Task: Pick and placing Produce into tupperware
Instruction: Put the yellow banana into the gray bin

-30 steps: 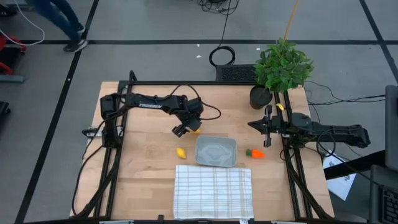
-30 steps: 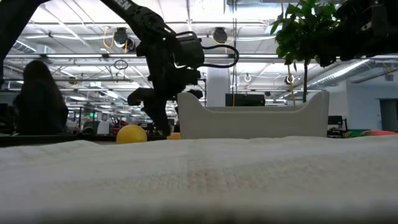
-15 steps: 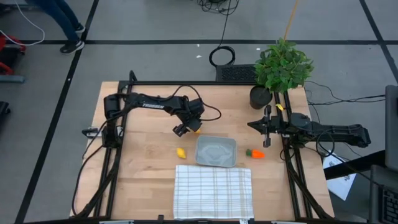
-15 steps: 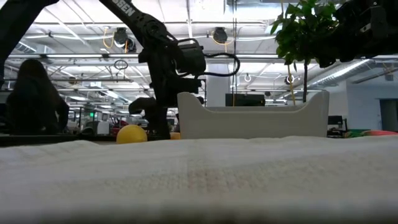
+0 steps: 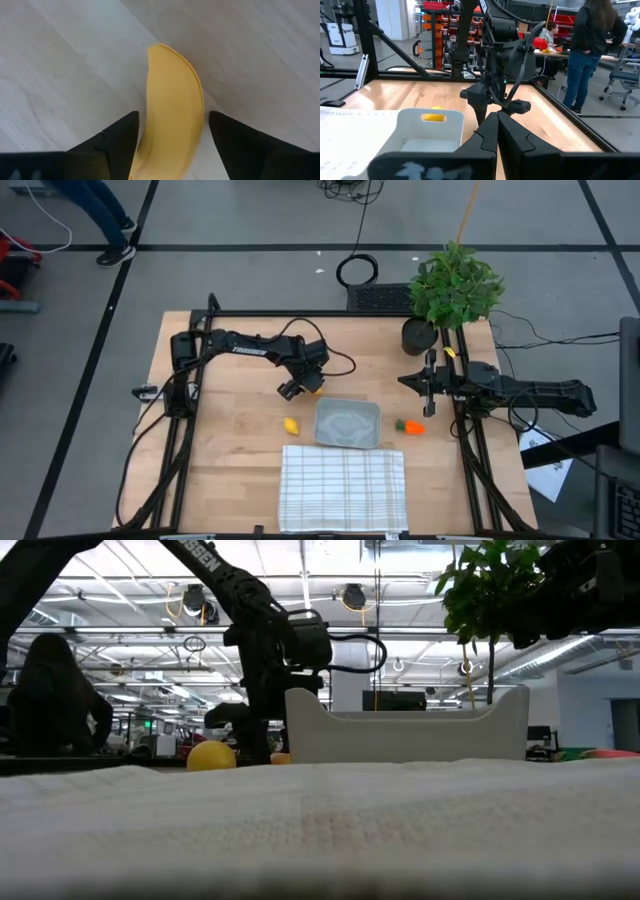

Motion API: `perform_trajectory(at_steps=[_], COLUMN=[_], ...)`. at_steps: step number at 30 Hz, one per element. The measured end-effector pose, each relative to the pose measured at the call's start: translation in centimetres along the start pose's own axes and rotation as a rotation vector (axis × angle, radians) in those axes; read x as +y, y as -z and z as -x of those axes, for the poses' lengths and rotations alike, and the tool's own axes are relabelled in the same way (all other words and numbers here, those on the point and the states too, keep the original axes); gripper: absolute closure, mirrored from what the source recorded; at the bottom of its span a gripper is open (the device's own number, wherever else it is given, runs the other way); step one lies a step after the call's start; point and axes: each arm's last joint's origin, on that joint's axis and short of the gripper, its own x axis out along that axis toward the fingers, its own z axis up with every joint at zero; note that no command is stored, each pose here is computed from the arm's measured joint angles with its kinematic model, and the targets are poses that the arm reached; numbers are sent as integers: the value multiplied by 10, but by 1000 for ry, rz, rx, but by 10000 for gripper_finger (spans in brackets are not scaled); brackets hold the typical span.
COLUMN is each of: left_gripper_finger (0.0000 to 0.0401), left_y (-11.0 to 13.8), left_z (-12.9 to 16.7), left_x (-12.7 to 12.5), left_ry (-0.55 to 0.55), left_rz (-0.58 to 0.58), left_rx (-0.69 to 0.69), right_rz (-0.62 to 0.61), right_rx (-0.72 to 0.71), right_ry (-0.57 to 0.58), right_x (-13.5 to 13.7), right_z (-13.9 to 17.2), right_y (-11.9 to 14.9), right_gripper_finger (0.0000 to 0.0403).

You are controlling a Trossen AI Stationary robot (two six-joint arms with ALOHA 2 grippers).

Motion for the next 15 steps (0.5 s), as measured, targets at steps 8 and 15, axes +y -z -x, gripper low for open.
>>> perform_trajectory(at_steps=[8,15], left_gripper_finger=[198,248], left_y=[0,1], left_z=[0,-1], left_x=[-1,-2], left_ry=[5,10], left_rz=[1,6], left_rx=[4,13], right_rz=[0,0], right_rx=[0,0], right_ry=[0,0], right_x=[0,0], right_z=[0,0], right_y=[0,0], right_gripper_finger=[403,403])
